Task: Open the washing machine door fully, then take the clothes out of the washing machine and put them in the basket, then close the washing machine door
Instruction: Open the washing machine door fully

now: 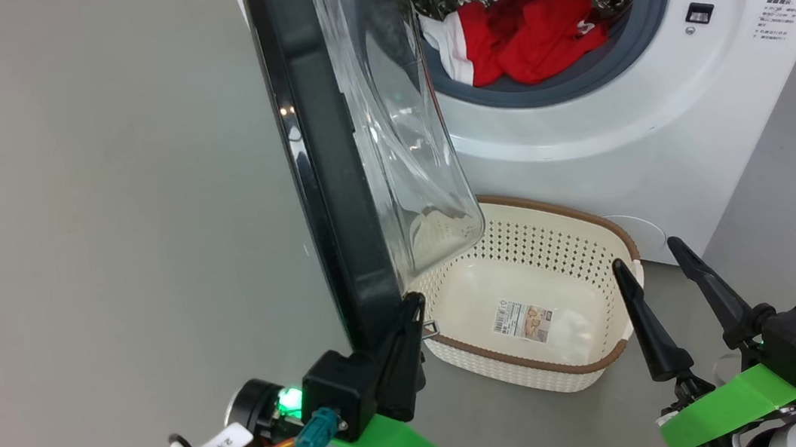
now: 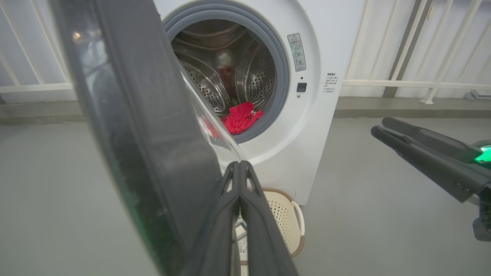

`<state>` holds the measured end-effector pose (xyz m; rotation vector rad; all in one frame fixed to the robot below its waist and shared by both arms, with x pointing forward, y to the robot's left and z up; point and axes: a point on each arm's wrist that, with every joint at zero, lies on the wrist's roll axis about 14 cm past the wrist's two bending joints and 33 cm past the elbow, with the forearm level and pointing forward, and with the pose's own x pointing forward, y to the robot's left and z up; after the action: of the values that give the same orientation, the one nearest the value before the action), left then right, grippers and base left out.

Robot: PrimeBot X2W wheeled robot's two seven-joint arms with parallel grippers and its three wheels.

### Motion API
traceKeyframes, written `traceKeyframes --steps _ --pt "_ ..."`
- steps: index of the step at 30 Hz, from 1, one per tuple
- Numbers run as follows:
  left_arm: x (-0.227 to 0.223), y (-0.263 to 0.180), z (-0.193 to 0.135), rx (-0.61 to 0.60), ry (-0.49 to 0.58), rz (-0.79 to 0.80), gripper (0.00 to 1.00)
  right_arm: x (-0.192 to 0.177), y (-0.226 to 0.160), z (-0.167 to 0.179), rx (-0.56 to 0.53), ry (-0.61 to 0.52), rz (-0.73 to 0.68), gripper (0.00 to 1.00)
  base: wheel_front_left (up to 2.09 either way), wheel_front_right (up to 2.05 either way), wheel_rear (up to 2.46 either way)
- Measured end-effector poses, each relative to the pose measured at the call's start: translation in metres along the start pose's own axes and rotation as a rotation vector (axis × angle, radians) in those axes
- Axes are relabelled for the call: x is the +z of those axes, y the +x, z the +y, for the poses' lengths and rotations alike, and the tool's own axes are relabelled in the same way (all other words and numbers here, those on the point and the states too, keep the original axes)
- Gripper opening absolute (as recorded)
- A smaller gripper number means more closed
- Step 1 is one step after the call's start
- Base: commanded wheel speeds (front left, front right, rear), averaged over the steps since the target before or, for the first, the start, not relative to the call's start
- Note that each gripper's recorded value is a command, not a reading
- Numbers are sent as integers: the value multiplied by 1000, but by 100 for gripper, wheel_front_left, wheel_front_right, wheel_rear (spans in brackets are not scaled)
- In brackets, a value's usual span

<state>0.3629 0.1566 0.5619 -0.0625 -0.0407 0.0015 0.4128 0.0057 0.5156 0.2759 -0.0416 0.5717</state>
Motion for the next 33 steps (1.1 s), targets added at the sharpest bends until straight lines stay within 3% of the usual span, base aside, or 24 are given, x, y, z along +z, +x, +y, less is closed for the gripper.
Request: traceKeyframes --steps 13,33 --pt "2 -9 30 96 13 -2 0 -1 6 12 36 5 1 100 0 0 0" --pt "-5 -43 117 374 37 7 0 -6 14 30 90 20 15 100 0 0 0"
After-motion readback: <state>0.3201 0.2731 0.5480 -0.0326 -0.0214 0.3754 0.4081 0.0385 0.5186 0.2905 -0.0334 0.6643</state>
